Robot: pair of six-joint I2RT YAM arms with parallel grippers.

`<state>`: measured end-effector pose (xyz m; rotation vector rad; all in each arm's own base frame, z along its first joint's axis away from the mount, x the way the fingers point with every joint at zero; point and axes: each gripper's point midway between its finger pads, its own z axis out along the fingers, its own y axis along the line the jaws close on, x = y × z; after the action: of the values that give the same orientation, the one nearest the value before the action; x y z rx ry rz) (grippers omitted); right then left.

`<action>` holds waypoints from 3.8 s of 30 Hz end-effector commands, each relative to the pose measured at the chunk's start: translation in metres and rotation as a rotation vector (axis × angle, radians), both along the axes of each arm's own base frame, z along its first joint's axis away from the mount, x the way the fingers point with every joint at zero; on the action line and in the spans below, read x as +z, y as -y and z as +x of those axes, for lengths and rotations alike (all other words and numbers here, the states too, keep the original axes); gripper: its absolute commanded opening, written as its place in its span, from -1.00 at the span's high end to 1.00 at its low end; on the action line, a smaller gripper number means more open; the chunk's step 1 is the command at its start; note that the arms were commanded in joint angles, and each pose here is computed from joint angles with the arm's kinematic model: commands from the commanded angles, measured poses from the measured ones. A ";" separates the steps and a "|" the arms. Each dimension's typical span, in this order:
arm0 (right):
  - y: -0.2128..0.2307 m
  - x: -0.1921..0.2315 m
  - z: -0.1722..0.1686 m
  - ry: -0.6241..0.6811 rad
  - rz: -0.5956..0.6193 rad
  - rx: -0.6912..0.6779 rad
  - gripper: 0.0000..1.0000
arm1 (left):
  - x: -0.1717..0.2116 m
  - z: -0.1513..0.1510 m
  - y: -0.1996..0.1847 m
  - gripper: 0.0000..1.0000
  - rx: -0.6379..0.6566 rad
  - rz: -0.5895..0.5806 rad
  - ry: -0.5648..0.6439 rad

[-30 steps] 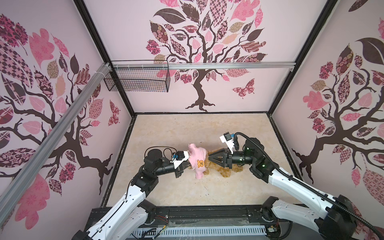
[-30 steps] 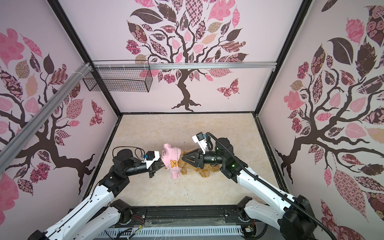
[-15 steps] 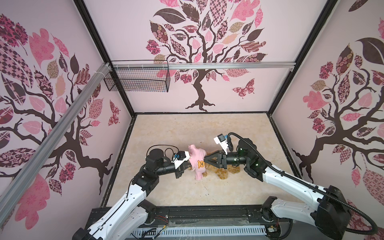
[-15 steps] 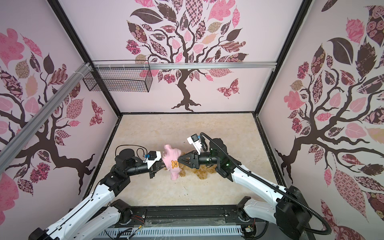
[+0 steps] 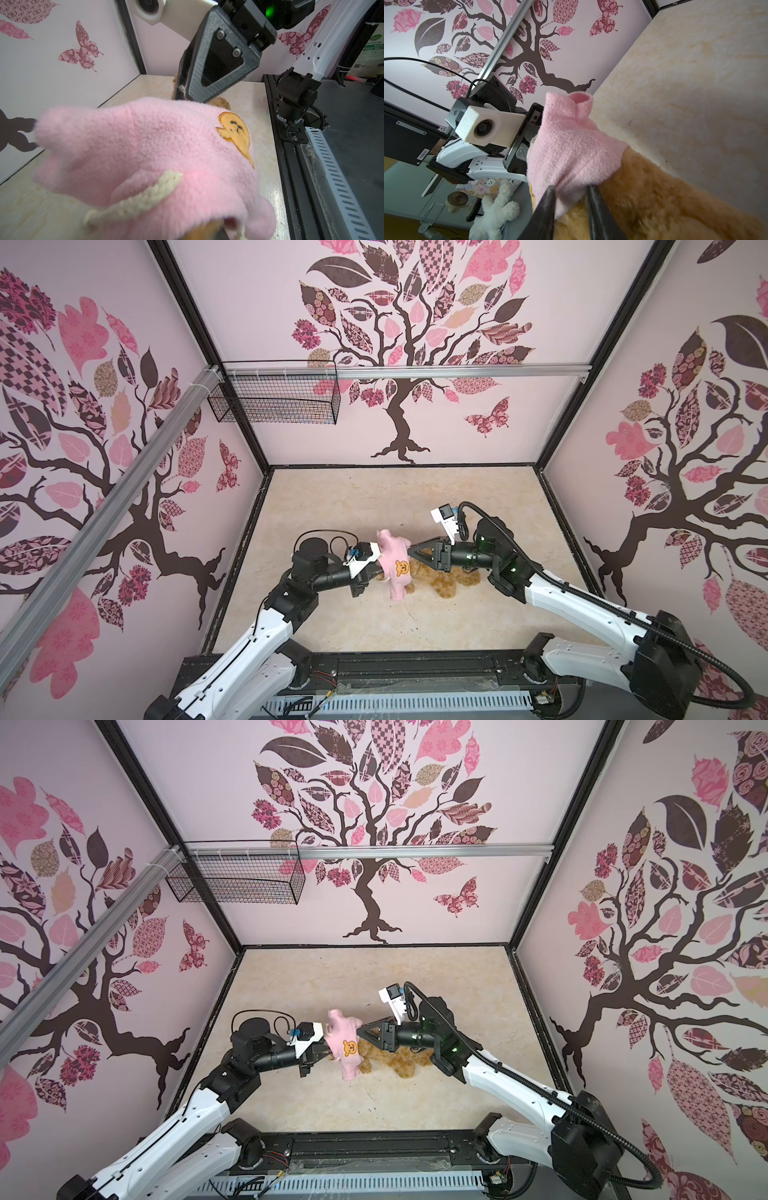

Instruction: Dress the teddy bear

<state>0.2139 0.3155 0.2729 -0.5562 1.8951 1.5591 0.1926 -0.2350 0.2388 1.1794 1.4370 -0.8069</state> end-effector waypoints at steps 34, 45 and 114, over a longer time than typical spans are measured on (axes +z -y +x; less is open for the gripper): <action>0.093 -0.046 0.074 -0.005 -0.140 -0.377 0.98 | 0.029 0.045 -0.019 1.00 0.338 -0.149 -0.162; 0.069 0.000 0.033 0.286 -0.102 -0.283 0.25 | 0.026 0.052 -0.018 1.00 0.391 -0.245 -0.337; -0.028 -0.171 -0.006 0.134 -0.365 -0.112 1.00 | 0.010 0.154 -0.091 1.00 1.064 -0.976 -1.277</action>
<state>0.2290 0.3392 0.1400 -0.6068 1.9415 1.0965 0.3100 -0.1684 0.1817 -0.9763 2.1950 -1.1529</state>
